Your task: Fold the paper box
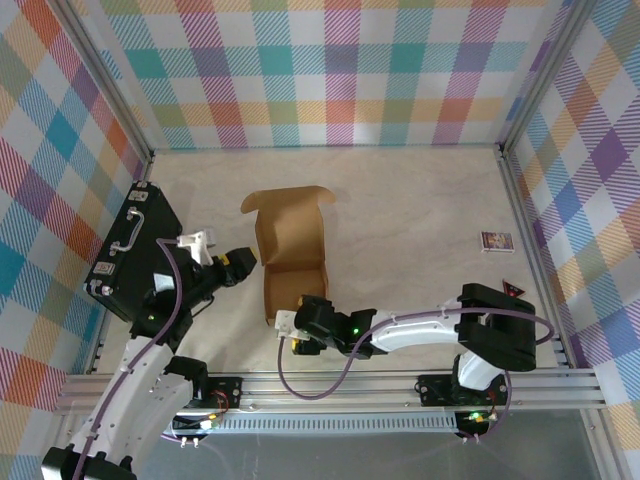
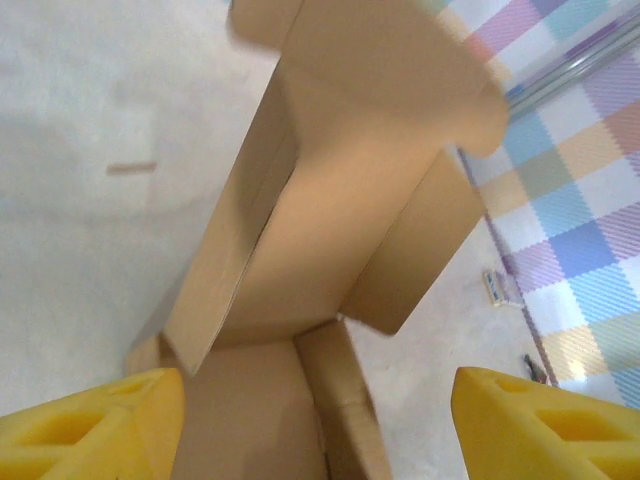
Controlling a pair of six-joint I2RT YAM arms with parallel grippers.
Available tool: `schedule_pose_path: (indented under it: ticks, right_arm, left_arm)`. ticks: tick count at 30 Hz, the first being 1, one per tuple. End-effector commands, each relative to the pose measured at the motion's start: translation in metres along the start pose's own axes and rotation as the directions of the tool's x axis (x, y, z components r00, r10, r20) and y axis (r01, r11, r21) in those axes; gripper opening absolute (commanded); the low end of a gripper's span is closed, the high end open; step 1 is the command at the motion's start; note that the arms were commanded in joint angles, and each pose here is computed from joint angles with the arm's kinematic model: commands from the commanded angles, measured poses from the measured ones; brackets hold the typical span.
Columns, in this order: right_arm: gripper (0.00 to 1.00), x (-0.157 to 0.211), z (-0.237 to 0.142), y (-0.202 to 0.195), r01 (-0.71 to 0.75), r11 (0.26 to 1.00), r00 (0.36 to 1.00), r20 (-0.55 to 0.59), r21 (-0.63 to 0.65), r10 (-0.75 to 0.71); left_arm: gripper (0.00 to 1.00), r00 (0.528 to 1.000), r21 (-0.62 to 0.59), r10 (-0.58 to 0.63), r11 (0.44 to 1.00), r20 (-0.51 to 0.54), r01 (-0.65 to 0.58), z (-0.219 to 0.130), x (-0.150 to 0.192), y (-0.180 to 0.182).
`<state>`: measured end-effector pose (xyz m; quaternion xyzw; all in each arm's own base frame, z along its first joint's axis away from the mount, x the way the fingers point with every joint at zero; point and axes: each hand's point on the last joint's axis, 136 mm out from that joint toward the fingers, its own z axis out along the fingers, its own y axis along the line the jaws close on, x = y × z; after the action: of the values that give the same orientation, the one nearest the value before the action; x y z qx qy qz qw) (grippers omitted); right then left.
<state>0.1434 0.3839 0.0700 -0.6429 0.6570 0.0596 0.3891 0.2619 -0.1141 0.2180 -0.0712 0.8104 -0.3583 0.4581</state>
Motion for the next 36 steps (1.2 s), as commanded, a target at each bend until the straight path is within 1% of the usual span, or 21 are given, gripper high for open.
schedule_pose_path:
  ticks: [1,6,9,12,15,17,18,19,21,24,26,28,29,31,32,33,34,36]
  right_arm:
    - [0.85,-0.018,-0.011,-0.009,-0.062,0.998,0.994,0.087,0.009,0.061]
    - [0.86,-0.030,-0.025,-0.018,-0.113,0.993,0.982,0.157,0.024,0.108]
    - [0.86,-0.038,-0.035,-0.027,-0.140,0.989,0.972,0.196,0.046,0.128]
    - [0.89,-0.050,-0.050,-0.041,-0.185,0.980,0.953,0.257,0.075,0.160]
    - [1.00,-0.064,-0.076,-0.074,-0.302,0.947,0.904,0.347,0.112,0.248]
    - [0.99,-0.065,-0.100,-0.117,-0.464,0.877,0.832,0.401,0.125,0.383]
    - [0.99,-0.061,-0.111,-0.138,-0.556,0.825,0.779,0.409,0.101,0.475]
    - [0.99,-0.060,-0.123,-0.157,-0.616,0.785,0.733,0.415,0.069,0.539]
    - [0.98,-0.057,-0.143,-0.182,-0.679,0.734,0.670,0.428,0.022,0.606]
    - [0.98,-0.042,-0.165,-0.223,-0.773,0.627,0.592,0.460,0.093,0.662]
    - [1.00,-0.028,-0.174,-0.251,-0.836,0.535,0.526,0.461,0.123,0.715]
    - [0.99,-0.018,-0.175,-0.274,-0.888,0.448,0.445,0.441,0.106,0.779]
    - [0.99,-0.011,-0.171,-0.283,-0.909,0.409,0.406,0.411,0.084,0.817]
    - [1.00,-0.008,-0.157,-0.292,-0.924,0.383,0.368,0.337,0.024,0.867]
    - [0.96,-0.007,-0.148,-0.293,-0.921,0.391,0.374,0.303,0.007,0.876]
    - [0.92,-0.008,-0.140,-0.290,-0.910,0.414,0.395,0.277,-0.009,0.876]
    - [0.90,-0.009,-0.132,-0.287,-0.904,0.427,0.406,0.262,-0.025,0.875]
    - [0.88,-0.011,-0.122,-0.278,-0.895,0.438,0.406,0.253,-0.085,0.878]
  left_arm:
    - [0.71,0.982,0.040,0.086,0.995,0.168,-0.094,-0.009,-0.050,-0.025]
    - [0.72,0.979,0.015,0.104,0.994,0.177,-0.108,-0.012,-0.060,-0.029]
    - [0.73,0.972,0.016,0.121,0.992,0.204,-0.127,-0.020,-0.066,-0.035]
    - [0.77,0.958,-0.025,0.142,0.990,0.250,-0.141,-0.035,-0.078,-0.038]
    - [0.85,0.955,-0.135,0.138,0.985,0.261,-0.105,-0.042,-0.100,-0.034]
    - [0.87,0.975,-0.230,0.114,0.971,0.190,-0.069,-0.035,-0.112,-0.028]
    - [0.87,0.982,-0.255,0.101,0.965,0.156,-0.059,-0.032,-0.117,-0.028]
    - [0.88,0.987,-0.256,0.094,0.965,0.129,-0.059,-0.027,-0.124,-0.032]
    - [0.89,0.989,-0.246,0.090,0.968,0.119,-0.059,-0.023,-0.137,-0.041]
    - [0.92,0.989,-0.249,0.071,0.968,0.130,-0.036,-0.019,-0.157,-0.041]
    - [0.92,0.994,-0.250,-0.002,0.968,0.113,0.031,-0.007,-0.170,-0.032]
    - [0.91,0.994,-0.215,-0.067,0.973,0.083,0.083,0.011,-0.177,-0.026]
    - [0.89,0.993,-0.214,-0.098,0.971,0.066,0.109,0.020,-0.178,-0.019]
    - [0.83,0.991,-0.180,-0.133,0.975,0.014,0.133,0.039,-0.172,-0.012]
    - [0.80,0.988,-0.153,-0.153,0.977,-0.009,0.150,0.049,-0.165,-0.009]
    - [0.73,0.985,-0.134,-0.169,0.977,-0.022,0.165,0.055,-0.160,-0.007]
    - [0.65,0.982,-0.115,-0.186,0.977,-0.030,0.181,0.058,-0.153,-0.004]
    - [0.60,0.982,-0.095,-0.187,0.978,0.001,0.186,0.059,-0.143,0.004]
